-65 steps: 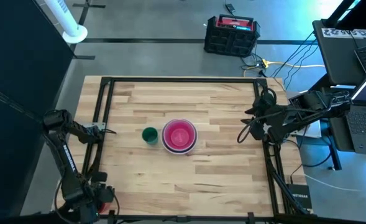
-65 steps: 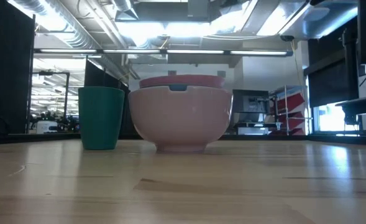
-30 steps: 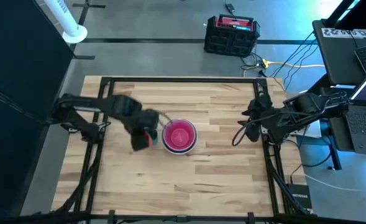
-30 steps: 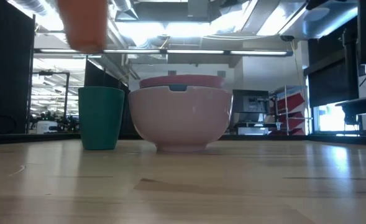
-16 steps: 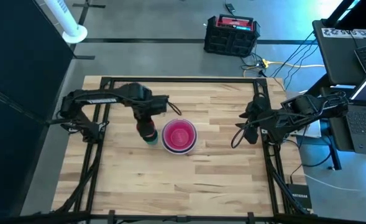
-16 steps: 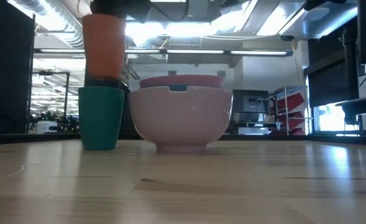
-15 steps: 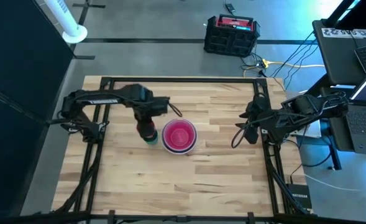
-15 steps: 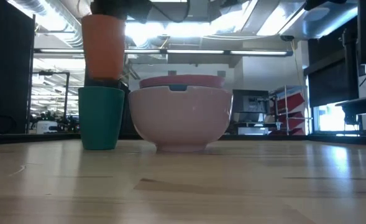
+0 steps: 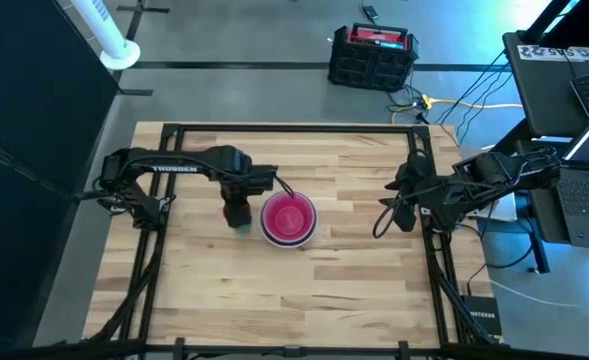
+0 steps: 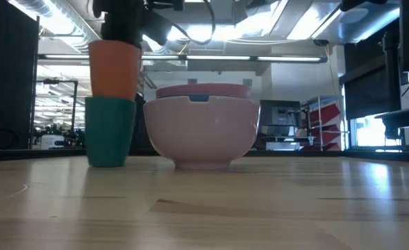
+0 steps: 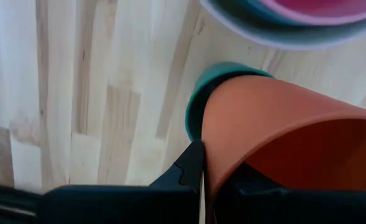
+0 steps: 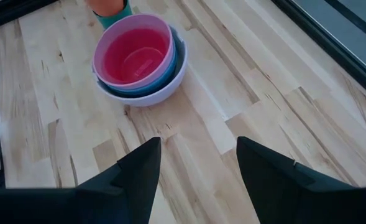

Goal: Nest bowls inside each other
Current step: Stack the orange cup into the green cup

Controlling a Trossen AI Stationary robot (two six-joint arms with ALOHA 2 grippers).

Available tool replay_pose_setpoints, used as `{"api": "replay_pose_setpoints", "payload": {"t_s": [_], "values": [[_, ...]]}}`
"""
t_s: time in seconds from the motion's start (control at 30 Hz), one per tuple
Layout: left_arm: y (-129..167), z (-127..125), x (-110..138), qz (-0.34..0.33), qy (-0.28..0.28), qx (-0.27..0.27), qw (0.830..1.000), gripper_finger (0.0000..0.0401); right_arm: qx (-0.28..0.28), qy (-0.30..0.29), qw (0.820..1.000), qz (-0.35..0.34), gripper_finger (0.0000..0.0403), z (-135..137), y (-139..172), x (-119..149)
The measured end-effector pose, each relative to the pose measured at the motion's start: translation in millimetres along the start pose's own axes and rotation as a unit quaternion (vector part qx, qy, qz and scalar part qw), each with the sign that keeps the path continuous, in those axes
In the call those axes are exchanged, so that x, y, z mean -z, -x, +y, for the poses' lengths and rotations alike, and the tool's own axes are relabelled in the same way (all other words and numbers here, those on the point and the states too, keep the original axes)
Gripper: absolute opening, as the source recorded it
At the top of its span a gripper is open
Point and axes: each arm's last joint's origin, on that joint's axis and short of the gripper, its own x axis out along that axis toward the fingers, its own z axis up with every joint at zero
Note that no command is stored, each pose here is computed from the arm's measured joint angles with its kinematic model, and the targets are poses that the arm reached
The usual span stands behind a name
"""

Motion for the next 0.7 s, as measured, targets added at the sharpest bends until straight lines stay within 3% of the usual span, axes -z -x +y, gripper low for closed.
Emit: {"api": "replay_pose_setpoints", "payload": {"t_s": [0.3,0.7], "values": [[-25,-1,4,0.022,-0.013,0.000,1.000,0.0000,-0.001,0.000,1.000,0.000,0.0200,0,0,0],[-52,-2,2,0.002,-0.015,0.017,1.000,0.0000,-0.001,0.000,1.000,0.000,0.0200,0,0,0]]}}
